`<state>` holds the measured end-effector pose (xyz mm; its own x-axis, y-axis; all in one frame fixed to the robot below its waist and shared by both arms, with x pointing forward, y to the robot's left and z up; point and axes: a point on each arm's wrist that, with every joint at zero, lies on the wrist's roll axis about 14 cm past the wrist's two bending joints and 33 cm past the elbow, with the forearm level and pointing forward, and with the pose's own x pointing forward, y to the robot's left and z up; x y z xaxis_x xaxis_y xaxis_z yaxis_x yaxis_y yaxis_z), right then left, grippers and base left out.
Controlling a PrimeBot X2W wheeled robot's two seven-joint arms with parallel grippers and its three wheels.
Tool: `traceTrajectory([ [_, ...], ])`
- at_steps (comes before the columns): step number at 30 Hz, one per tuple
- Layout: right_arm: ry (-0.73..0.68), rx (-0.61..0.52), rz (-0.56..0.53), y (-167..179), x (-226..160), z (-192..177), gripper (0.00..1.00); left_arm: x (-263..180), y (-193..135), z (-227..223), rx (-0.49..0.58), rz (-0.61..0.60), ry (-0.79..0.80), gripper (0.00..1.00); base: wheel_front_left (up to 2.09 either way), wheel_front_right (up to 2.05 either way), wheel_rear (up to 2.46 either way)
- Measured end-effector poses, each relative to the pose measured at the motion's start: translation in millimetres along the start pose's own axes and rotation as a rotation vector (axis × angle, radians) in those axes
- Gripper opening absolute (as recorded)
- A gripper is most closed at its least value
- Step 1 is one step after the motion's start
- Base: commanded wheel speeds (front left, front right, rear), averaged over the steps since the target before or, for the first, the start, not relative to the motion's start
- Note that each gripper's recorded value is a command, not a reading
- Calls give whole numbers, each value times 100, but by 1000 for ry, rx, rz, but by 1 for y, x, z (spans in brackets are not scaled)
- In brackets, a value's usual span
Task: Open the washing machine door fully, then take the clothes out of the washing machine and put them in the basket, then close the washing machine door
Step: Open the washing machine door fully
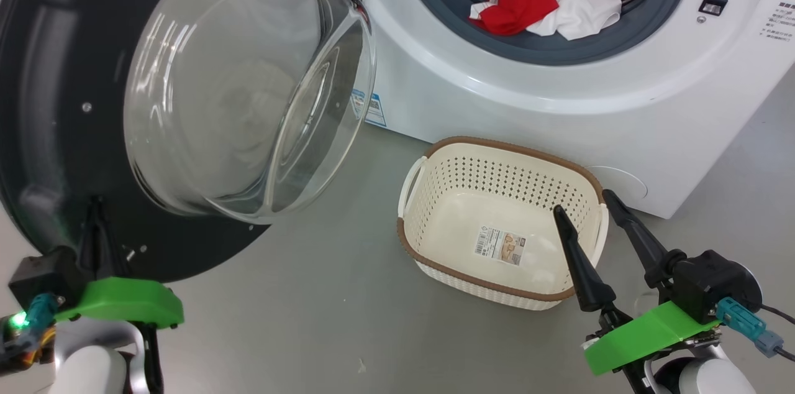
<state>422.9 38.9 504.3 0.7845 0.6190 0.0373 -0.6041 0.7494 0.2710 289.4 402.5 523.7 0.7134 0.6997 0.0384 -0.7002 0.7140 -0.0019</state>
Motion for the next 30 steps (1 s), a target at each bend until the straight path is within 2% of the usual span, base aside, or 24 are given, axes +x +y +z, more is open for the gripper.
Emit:
traceTrajectory([
  [30, 39, -7, -14, -8, 1, -9, 100, 34, 25, -7, 21, 82, 37, 0, 0, 0, 0],
])
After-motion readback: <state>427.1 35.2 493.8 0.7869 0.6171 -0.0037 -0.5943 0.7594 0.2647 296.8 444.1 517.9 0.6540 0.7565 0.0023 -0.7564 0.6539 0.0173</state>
